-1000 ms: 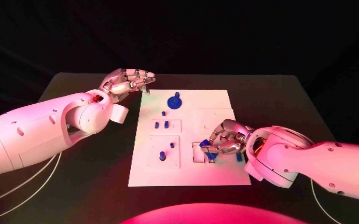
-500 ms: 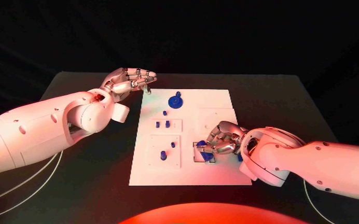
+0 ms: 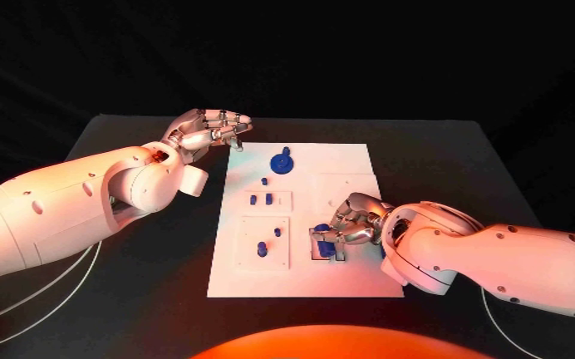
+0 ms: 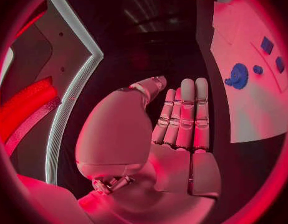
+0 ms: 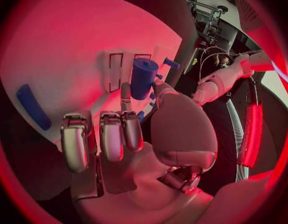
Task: Assemble the parts on the task board
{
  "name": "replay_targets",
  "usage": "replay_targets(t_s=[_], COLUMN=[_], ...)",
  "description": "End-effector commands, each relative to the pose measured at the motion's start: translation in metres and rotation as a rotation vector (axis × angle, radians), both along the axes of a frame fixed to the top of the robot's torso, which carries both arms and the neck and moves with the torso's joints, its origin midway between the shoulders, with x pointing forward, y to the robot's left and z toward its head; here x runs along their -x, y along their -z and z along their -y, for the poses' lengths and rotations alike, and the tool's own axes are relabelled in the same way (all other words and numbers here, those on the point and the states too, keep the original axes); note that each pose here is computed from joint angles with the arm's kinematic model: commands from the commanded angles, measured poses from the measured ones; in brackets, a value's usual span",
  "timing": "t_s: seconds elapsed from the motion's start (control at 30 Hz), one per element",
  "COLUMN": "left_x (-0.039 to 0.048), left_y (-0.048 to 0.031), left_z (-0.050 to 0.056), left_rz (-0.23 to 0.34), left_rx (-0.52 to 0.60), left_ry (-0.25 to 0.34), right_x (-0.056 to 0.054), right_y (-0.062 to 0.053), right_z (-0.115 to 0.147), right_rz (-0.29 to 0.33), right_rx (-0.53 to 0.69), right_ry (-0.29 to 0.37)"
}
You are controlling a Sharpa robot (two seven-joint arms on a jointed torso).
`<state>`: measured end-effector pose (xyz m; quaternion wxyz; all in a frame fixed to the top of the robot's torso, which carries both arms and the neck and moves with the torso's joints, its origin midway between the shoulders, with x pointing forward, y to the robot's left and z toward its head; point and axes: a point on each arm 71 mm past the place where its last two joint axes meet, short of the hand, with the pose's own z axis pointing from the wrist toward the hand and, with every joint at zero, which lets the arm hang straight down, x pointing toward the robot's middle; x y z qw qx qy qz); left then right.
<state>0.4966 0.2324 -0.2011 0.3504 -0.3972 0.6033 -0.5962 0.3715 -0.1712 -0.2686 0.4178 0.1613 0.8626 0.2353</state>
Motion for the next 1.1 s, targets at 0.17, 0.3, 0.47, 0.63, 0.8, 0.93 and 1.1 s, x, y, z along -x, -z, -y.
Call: replay_targets(t_s=[0.17, 0.3, 0.47, 0.63, 0.8, 0.93, 1.1], left_x=[0.0007, 0.0006, 0.0004, 0.0001, 0.0000, -0.0002, -0.0004], left_y=[-0.0008, -0.0007, -0.0006, -0.0004, -0.0003, -0.0002, -0.0001], left_z=[0.002, 0.002, 0.001, 0.000, 0.000, -0.001, -0.001], left_rz=[0.000, 0.000, -0.001, -0.002, -0.002, -0.002, -0.002], left_rx=[0.012, 0.011, 0.010, 0.009, 0.008, 0.007, 0.007], left_ry=[0.015, 0.014, 0.012, 0.010, 0.009, 0.007, 0.007], right_x=[0.000, 0.001, 0.003, 0.005, 0.006, 0.007, 0.009], right_y=[0.002, 0.002, 0.002, 0.001, -0.002, -0.006, -0.011], right_z=[-0.003, -0.004, -0.006, -0.007, -0.004, -0.001, 0.006], right_rz=[0.003, 0.005, 0.007, 0.014, 0.042, 0.085, 0.122], right_rx=[0.024, 0.025, 0.025, 0.026, 0.025, 0.022, 0.012], right_ry=[-0.039, -0.045, -0.060, -0.071, -0.073, -0.074, -0.078])
